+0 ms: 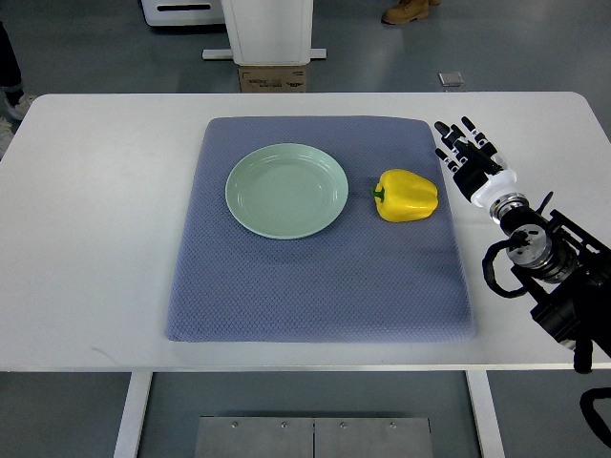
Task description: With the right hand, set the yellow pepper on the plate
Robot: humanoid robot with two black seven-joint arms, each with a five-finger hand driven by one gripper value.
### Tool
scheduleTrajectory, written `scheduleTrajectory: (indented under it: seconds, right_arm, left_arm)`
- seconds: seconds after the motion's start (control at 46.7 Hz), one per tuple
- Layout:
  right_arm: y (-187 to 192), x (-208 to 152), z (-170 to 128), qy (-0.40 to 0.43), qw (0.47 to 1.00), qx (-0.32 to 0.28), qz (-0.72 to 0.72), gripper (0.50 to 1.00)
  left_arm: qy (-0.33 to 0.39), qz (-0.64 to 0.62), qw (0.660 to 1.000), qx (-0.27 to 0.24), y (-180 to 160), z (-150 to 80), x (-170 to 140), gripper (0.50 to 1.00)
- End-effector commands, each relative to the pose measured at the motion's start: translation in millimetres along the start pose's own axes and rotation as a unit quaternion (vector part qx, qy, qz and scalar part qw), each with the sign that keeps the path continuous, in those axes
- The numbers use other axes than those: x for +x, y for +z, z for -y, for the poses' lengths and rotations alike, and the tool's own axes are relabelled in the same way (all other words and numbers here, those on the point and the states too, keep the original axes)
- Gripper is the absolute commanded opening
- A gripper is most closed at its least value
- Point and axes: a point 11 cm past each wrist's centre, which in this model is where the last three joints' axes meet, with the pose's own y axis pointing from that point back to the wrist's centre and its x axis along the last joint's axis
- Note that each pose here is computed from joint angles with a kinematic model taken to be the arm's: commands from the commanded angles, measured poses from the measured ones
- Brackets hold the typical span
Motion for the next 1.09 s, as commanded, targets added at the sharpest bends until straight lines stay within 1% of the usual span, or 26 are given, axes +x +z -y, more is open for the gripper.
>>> scheduleTrajectory:
  seconds: [0.0,0.771,1.07]
  right_arm:
    - [0.0,0.3,0.0,0.000,1.000,0.000,0.000,1.000]
    - [-2.0,-0.8,1.4,0.002,1.000,0.005,0.004,1.000]
    - [-4.9,7.2,1.1,0.019,1.000,0.004,0.005,1.000]
  left_arm:
    - [0.000,0.000,1.000,0.000,0.0,0.0,-0.1,1.000]
    - [-0.001,0.001,1.000,-0.001,1.7,0.2,-0.4,1.000]
    - [-0.001,0.001,1.000,-0.001,1.7,0.2,-0.4,1.000]
